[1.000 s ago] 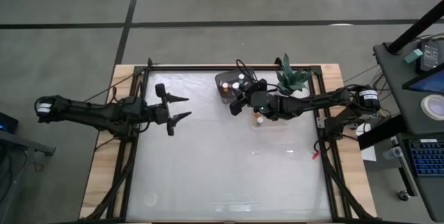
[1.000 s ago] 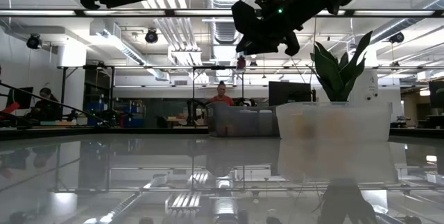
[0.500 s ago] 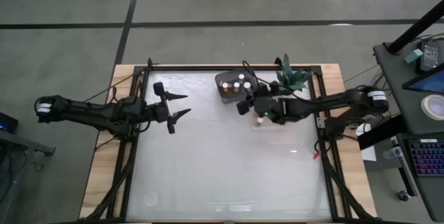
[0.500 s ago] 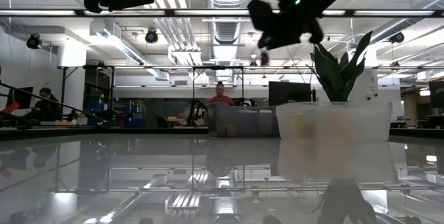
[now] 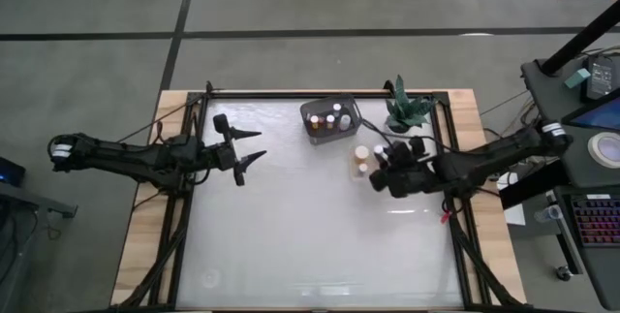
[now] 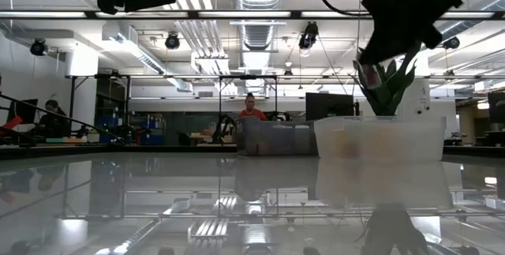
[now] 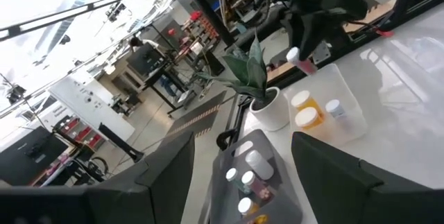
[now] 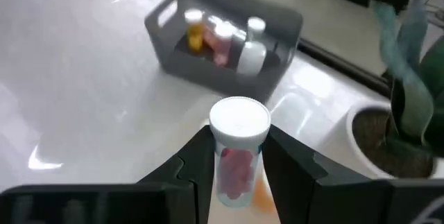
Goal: Pick and place medicine bottles into bin by pill shape (circle, oval)
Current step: Put the blue pill bottle into the transparent bin, then return to Home Position
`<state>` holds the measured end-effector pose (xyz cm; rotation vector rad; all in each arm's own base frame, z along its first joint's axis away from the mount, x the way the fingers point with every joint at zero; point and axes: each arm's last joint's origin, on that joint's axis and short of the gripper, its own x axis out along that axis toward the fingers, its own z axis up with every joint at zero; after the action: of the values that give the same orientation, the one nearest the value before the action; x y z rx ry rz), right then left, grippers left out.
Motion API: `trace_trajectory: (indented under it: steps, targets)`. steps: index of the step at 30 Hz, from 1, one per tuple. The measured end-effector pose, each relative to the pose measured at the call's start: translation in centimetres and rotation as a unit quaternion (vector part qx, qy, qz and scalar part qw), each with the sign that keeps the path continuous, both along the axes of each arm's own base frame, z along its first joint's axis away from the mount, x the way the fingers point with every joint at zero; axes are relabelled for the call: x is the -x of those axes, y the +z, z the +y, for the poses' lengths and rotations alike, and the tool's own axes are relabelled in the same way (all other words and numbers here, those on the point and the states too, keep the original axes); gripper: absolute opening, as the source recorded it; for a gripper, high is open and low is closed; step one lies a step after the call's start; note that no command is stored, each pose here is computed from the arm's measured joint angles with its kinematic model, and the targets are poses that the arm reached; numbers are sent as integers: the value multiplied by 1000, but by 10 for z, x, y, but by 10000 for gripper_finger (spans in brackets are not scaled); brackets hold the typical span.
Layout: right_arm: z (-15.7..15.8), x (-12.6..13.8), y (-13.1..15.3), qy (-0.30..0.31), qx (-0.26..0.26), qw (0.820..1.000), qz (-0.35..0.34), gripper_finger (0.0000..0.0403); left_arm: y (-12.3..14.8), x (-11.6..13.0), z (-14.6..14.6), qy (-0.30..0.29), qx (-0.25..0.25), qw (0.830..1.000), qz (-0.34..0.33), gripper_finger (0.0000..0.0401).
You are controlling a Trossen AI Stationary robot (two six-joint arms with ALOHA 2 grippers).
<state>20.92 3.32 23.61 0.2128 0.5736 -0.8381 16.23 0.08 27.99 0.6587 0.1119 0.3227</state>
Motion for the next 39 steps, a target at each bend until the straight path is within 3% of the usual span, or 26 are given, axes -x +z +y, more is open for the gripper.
trace_trajectory:
  steps: [10, 19, 26, 39]
  targets:
    - [-6, 25, -47, -48, -22, 999, 2, 105, 1, 0, 0, 0, -3, 1000, -2, 226]
    - [-7, 29, -78, -17, -13, 1000, -22, 105, 1, 0, 0, 0, -7, 1000, -1, 226]
    - [-7, 30, -84, -9, -9, 1000, -27, 110, 0, 0, 0, 0, -7, 1000, 0, 226]
    - [-7, 30, -84, -9, -9, 1000, -26, 191, 0, 0, 0, -1, -7, 1000, 0, 226]
